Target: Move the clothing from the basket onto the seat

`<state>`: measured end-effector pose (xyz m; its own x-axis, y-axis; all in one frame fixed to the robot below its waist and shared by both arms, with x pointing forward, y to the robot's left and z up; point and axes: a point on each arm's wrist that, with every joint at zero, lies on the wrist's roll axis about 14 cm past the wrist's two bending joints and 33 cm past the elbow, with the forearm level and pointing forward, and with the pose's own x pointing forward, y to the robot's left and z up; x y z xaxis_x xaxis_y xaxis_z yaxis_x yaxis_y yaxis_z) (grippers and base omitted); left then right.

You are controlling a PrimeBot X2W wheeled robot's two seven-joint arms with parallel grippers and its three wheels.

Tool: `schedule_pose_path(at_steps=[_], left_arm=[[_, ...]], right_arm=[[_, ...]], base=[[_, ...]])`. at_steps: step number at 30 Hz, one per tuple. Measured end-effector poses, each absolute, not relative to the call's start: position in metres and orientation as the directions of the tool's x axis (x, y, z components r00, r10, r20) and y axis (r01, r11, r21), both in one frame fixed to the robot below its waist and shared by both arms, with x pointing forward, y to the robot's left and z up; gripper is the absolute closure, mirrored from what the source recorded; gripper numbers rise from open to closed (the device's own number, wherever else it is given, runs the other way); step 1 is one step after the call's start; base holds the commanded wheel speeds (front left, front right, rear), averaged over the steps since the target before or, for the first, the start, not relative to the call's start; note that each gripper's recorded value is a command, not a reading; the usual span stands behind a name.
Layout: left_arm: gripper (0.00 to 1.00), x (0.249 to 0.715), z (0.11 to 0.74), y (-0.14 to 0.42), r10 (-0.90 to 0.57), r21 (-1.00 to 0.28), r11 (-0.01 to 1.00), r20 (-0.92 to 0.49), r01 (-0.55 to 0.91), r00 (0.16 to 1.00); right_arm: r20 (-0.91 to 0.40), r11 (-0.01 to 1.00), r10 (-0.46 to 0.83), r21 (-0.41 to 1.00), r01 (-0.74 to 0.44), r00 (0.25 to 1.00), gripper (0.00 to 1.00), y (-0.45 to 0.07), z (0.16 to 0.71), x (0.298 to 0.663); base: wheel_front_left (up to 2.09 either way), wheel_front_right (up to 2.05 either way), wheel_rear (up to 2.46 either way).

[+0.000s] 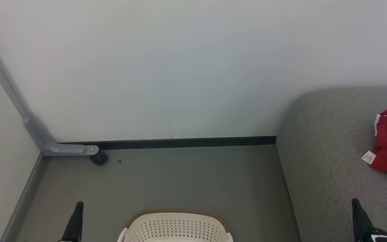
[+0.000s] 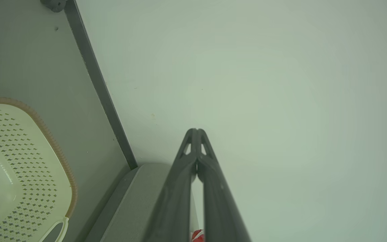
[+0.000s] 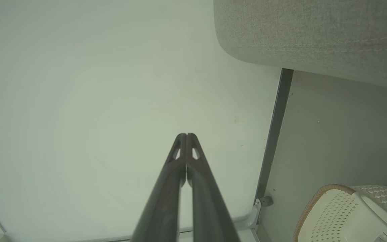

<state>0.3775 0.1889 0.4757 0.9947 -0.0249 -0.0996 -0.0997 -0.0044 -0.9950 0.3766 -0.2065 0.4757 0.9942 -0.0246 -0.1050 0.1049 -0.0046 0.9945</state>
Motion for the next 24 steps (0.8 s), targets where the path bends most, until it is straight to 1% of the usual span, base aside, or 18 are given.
schedule_pose_path(at_steps=[24], left_arm=[[1.0,0.3775,0.4757,0.1889,-0.025,-0.995,-0.004,-0.1,-0.1,0.995]], right_arm=[[-0.105,-0.005,-0.025,0.994,0.105,0.994,1.0,-0.2066,0.4757,0.3766]], base=[[0.0,0.0,0.0]])
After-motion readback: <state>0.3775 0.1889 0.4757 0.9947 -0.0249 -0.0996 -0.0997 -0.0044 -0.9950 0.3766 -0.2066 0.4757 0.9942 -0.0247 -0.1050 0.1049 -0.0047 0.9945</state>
